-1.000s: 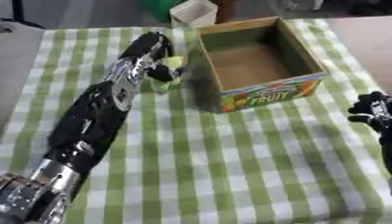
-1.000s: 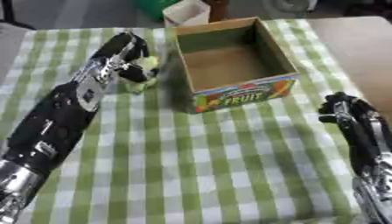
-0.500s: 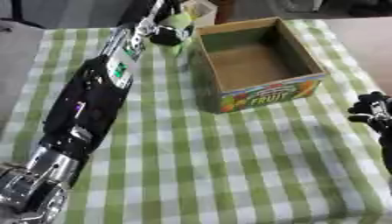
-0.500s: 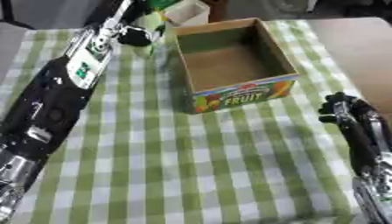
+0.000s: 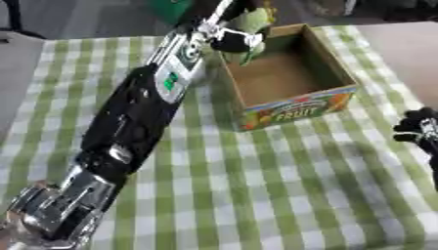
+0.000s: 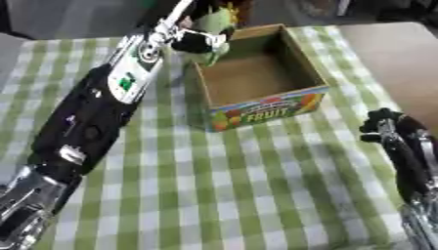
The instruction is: Pick up objects on the table and place them in the box.
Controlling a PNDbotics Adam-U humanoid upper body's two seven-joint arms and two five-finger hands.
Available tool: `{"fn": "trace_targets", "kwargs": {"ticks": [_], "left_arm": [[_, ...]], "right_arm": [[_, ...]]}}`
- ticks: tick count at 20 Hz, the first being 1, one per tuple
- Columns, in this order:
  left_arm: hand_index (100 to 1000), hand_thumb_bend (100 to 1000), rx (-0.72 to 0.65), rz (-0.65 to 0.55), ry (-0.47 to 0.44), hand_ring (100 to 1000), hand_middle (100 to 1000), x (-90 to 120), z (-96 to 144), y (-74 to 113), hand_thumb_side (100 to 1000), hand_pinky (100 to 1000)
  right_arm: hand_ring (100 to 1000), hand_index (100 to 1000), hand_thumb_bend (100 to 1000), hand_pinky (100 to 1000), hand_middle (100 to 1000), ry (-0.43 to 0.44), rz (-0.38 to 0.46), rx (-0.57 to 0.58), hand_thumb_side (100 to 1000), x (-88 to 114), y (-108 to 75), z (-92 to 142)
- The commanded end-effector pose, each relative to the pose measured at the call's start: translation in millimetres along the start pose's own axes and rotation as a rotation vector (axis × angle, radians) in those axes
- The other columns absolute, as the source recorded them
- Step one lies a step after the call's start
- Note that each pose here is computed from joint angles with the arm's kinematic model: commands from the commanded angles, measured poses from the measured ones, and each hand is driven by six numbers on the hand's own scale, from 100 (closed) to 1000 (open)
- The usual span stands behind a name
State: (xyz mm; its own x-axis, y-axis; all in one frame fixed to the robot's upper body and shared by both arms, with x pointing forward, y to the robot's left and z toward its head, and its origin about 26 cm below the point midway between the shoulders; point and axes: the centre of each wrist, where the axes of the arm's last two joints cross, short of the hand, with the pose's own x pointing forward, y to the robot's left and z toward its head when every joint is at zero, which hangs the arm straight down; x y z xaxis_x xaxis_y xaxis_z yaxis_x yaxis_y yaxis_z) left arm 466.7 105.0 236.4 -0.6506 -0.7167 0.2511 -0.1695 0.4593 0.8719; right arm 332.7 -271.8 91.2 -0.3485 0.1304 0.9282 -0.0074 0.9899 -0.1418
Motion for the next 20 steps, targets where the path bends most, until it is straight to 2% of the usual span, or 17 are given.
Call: {"fn": "trace_targets", "kwargs": {"ticks": [1, 2, 5, 7, 8, 9, 10, 11, 12, 13, 14, 18, 19, 20], "left_arm": [[532, 485, -0.041, -0.055, -0.057, 468, 420, 3, -3, -4.0, 100, 505], [541, 545, -0.063, -0.069, -0.063, 482, 432, 1, -2, -8.0, 100, 518], [582, 648, -0.107, -0.106, -0.056, 544, 483, -7, 3, -17.6, 100, 545], [664, 757, -0.093, -0.131, -0.046, 647, 584, -11, 5, -18.8, 100, 597], [700, 779, -0.079, -0.145, -0.043, 692, 630, -12, 5, -18.7, 100, 619], [760, 758, -0.063, -0.158, -0.043, 744, 701, -13, 6, -18.5, 100, 646], [794, 804, -0.047, -0.171, -0.046, 770, 740, -13, 6, -18.6, 100, 663], [812, 863, -0.031, -0.183, -0.053, 783, 759, -12, 6, -18.6, 144, 675], [834, 957, -0.016, -0.191, -0.062, 806, 790, -12, 6, -18.7, 231, 690], [844, 966, 0.002, -0.197, -0.073, 829, 822, -11, 6, -18.0, 310, 705], [844, 1000, 0.021, -0.195, -0.085, 832, 825, -10, 6, -17.0, 261, 707], [837, 1000, 0.112, -0.154, -0.135, 832, 825, -2, 4, -6.3, 246, 697], [816, 931, 0.144, -0.139, -0.143, 800, 791, 0, 3, -1.5, 196, 667], [810, 914, 0.178, -0.124, -0.147, 794, 782, 2, 4, 3.3, 180, 659]], "right_arm": [[628, 661, 100, 615, 552, -0.032, 0.001, 0.017, 612, 8, 0.1, -6], [628, 661, 100, 615, 552, -0.034, 0.0, 0.02, 612, 9, 0.7, -7], [628, 661, 100, 615, 552, -0.039, -0.002, 0.026, 614, 10, 2.3, -8], [628, 661, 100, 615, 552, -0.038, -0.003, 0.026, 617, 10, 2.4, -8], [629, 661, 100, 615, 552, -0.038, -0.003, 0.026, 617, 9, 2.4, -8], [629, 661, 100, 615, 552, -0.038, -0.003, 0.026, 617, 9, 2.6, -8], [629, 661, 100, 615, 552, -0.039, -0.004, 0.026, 617, 10, 2.7, -8], [629, 662, 100, 615, 552, -0.039, -0.004, 0.025, 617, 9, 2.6, -8], [629, 661, 100, 615, 552, -0.039, -0.004, 0.024, 617, 9, 2.5, -8], [629, 662, 100, 615, 552, -0.038, -0.004, 0.023, 617, 9, 2.3, -8], [629, 661, 100, 615, 552, -0.037, -0.003, 0.021, 617, 9, 2.0, -8], [629, 662, 100, 615, 552, -0.032, -0.004, 0.015, 618, 7, 1.2, -6], [629, 662, 100, 615, 552, -0.03, -0.004, 0.012, 617, 7, 0.8, -6], [629, 662, 100, 615, 552, -0.029, -0.003, 0.009, 617, 7, 0.2, -6]]}}
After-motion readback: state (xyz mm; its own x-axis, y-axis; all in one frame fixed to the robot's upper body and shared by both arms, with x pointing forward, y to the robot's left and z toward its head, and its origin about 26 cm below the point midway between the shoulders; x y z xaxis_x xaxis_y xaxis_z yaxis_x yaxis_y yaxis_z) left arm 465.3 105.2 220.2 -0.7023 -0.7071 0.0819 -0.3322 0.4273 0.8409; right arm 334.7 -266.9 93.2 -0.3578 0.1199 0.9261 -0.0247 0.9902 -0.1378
